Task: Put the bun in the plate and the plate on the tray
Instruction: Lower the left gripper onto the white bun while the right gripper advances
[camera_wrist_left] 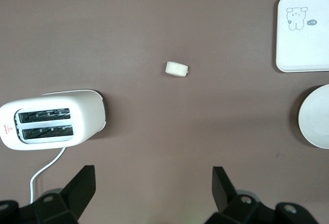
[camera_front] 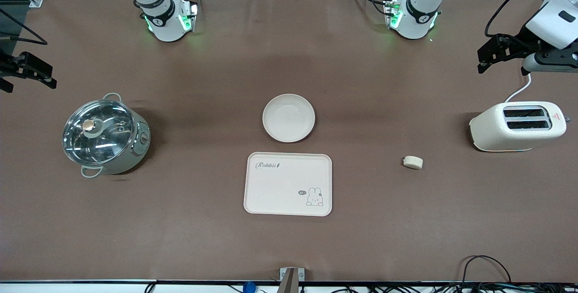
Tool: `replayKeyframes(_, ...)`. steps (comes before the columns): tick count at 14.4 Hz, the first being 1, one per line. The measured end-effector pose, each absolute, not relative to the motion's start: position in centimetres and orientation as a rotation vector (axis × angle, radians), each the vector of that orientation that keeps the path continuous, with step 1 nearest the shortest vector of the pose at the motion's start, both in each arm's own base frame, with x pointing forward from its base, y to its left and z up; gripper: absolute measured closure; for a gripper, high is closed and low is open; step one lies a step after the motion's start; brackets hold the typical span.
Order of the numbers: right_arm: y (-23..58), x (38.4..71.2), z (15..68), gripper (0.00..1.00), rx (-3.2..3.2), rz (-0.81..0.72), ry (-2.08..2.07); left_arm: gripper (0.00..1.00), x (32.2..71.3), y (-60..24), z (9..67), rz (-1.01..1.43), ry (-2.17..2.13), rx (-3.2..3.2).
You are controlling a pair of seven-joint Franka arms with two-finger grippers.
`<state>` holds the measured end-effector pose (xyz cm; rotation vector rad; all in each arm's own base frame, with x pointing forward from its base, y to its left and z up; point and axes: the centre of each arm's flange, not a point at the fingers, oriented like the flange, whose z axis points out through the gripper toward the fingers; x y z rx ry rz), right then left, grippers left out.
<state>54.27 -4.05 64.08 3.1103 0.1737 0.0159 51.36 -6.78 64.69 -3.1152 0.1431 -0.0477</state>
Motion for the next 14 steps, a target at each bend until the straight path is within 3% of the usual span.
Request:
replayKeyframes(4,-4.0,54.3,63.8,0.0,3.121,0.007,0.174,0.0,51.8,-6.7,64.5,-0.044,0.14,-3.116)
replayKeyframes(8,-1.9,54.7,63.2,0.0,3.236,0.015,0.206,0.0,55.2,-6.7,61.4,0.034,0.118,-3.123)
replayKeyframes(11,4.0,57.6,58.0,0.0,3.345,-0.032,0.279,0.0,59.1,-7.4,54.8,0.11,-0.089,-3.123)
replayKeyframes(14,13.4,61.0,49.0,0.0,3.373,-0.106,0.258,0.0,62.2,-8.0,46.7,0.094,-0.336,-3.113)
